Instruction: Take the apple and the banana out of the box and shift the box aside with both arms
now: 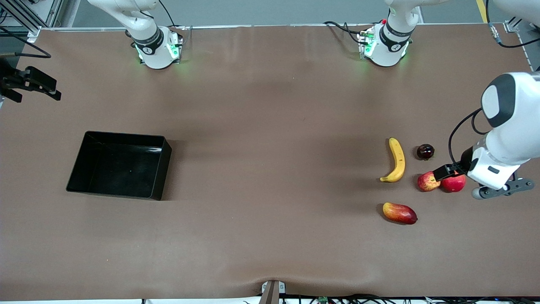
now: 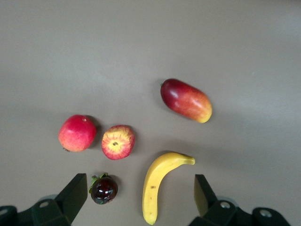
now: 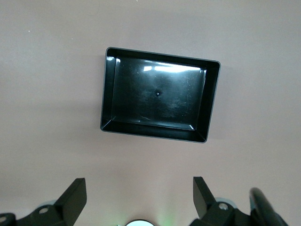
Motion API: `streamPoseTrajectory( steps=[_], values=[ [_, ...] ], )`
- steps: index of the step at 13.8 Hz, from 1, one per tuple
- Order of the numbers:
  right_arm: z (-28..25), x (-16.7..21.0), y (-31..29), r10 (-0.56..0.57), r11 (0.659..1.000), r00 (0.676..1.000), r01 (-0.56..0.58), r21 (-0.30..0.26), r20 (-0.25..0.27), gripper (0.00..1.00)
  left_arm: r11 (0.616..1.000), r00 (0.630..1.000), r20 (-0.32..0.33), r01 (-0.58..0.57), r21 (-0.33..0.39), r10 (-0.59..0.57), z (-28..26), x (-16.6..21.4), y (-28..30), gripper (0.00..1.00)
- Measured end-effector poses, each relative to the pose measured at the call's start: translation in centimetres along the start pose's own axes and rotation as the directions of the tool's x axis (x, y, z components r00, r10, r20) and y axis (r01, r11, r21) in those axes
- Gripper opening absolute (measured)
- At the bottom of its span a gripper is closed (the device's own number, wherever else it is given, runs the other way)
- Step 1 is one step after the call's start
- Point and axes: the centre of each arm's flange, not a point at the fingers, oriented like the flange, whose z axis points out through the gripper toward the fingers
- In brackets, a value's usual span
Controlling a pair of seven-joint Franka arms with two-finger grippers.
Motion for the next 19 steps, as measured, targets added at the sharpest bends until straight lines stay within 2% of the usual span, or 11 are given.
streamPoseTrajectory(
  steps=[4, 7, 10, 19],
  values=[
    [0.0, 0.0, 0.0, 0.0, 1.0, 1.0, 0.0, 0.0, 0.0, 1.0, 0.999, 0.999, -0.037, -0.037, 0.006, 0.037, -8.8, -3.6, 1.7, 1.0],
    [0.1, -0.1, 0.1, 0.002, 1.0, 1.0, -0.002, 0.001, 0.007, 1.0, 0.996, 0.994, -0.062, -0.086, 0.009, 0.086, -13.5, -6.5, 2.5, 1.0],
    [0.1, -0.1, 0.1, 0.002, 1.0, 1.0, -0.002, 0.001, 0.008, 1.0, 0.994, 0.993, -0.054, -0.107, -0.013, 0.106, -15.3, -7.5, 2.1, 1.0],
    [0.1, -0.1, 0.4, 0.008, 1.0, 1.0, -0.008, 0.002, 0.008, 1.0, 0.994, 0.992, 0.059, -0.114, -0.002, 0.114, -17.0, -8.8, 1.0, 1.0]
  ],
)
